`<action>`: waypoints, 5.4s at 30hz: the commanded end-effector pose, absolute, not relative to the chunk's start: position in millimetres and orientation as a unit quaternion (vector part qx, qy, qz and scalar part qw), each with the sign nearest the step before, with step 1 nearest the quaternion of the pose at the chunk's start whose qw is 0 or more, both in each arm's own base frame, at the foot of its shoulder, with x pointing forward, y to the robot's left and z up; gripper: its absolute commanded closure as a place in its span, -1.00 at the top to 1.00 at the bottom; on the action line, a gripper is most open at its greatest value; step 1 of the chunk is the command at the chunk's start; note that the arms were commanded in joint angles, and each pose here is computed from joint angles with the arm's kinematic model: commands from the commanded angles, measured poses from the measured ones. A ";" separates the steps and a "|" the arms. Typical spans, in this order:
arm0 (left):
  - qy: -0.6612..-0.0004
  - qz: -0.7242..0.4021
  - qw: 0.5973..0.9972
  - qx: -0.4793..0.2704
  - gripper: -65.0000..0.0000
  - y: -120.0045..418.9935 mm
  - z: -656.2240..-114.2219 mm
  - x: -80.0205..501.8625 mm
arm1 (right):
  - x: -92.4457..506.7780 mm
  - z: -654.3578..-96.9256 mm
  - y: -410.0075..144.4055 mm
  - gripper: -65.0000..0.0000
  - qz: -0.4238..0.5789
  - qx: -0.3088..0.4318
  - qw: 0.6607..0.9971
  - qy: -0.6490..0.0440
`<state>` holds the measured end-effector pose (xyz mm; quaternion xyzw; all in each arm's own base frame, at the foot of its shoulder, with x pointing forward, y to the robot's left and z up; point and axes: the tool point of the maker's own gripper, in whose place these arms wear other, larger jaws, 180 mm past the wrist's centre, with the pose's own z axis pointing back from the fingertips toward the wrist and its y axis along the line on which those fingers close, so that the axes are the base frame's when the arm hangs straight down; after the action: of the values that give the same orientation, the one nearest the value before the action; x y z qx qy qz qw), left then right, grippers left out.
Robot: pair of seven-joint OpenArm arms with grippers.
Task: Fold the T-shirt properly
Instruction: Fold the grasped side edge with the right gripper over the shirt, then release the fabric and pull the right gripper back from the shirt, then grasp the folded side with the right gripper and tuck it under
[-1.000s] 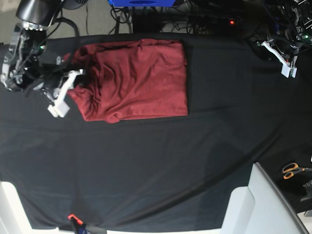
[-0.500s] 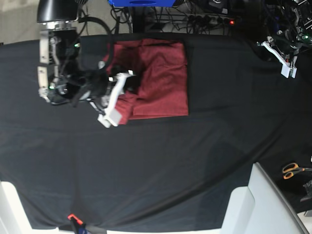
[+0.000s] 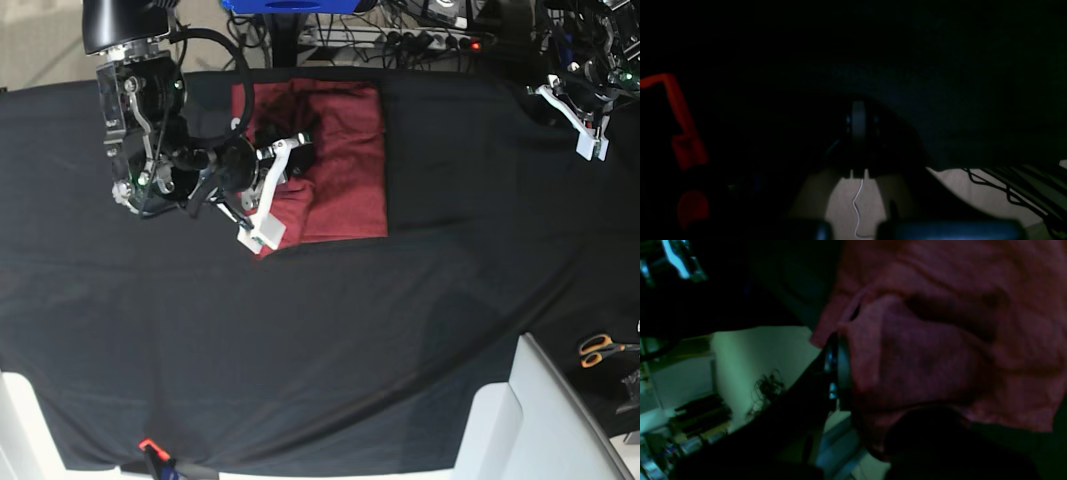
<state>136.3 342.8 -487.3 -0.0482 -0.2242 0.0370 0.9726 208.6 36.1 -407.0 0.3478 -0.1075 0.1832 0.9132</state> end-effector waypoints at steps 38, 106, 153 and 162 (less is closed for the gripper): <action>-0.191 -0.026 0.981 -0.029 -1.00 357.1 -473.9 118.1 | 227.0 -419.7 59.8 -0.98 0.183 0.353 0.916 -0.058; -0.192 -0.028 0.981 -0.026 -1.00 359.4 -472.4 119.4 | 240.9 -357.9 53.7 -0.82 0.249 0.389 0.884 -0.071; -0.199 -0.030 0.979 -0.025 -1.00 359.2 -469.8 126.1 | 246.7 -443.6 46.8 -0.99 0.118 0.378 0.918 -0.032; -0.199 -0.030 0.979 -0.025 -1.00 359.2 -469.8 126.1 | 276.0 -422.3 75.0 -0.99 0.127 0.397 0.908 -0.052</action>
<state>119.8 351.7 -478.6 -0.0335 -0.1873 -0.0243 0.9814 267.3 70.3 -432.8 0.3867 -0.0395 0.1228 0.9131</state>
